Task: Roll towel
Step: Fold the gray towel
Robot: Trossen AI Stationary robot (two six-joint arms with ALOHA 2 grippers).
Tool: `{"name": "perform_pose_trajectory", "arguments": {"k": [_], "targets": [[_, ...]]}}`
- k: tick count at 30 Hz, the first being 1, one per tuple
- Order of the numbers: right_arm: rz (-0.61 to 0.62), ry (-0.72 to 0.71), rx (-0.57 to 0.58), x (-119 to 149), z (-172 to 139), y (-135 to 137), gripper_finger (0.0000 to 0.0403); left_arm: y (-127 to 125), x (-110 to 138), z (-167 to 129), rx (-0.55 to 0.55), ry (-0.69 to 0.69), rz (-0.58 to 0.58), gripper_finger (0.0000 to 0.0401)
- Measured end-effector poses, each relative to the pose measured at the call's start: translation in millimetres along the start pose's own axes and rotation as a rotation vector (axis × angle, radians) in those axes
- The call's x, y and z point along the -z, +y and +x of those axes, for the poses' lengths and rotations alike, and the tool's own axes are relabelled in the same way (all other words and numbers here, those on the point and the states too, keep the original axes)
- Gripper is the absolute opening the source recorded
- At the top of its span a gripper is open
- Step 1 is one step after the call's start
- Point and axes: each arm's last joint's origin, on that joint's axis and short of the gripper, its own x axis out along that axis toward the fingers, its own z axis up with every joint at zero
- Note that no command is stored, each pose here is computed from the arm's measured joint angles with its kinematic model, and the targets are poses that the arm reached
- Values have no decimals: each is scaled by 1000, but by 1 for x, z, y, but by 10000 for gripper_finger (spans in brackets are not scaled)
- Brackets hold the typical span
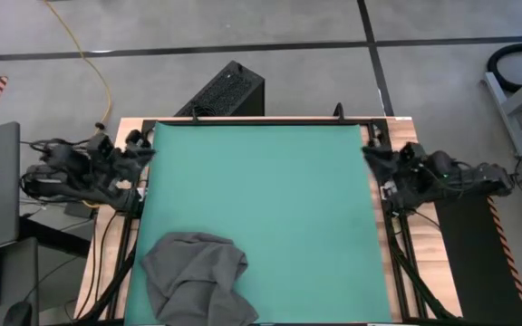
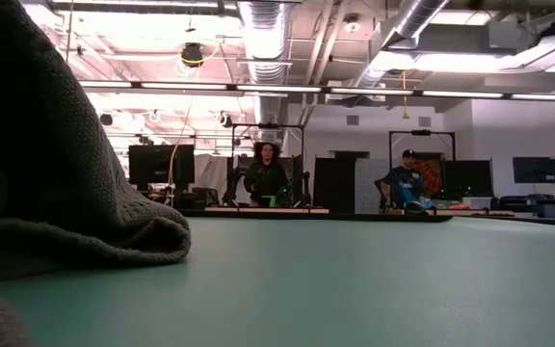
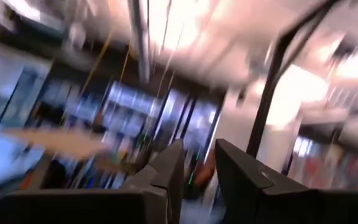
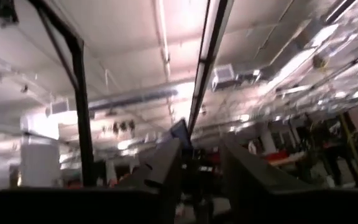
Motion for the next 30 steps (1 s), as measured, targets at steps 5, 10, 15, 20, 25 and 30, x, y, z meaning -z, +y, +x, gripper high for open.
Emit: {"name": "perform_pose_trajectory", "arguments": {"k": [5,10,15,20,25,30], "targets": [[-10,279,-58,18,66,10,184,1,14,19,-147,379,-13,85],[117,685,-39,69,109,12,198,2,29,29,-235,621,-126,85],[218,968,-80,136,124,25,190,1,45,39,-179,760,-201,85],[196,1200,-134,214,112,47,173,0,57,46,-135,846,-242,85],[175,1330,-171,272,105,71,164,-1,64,50,-125,882,-226,85],[151,1327,-200,308,121,90,163,-1,68,53,-128,900,-206,85]]}}
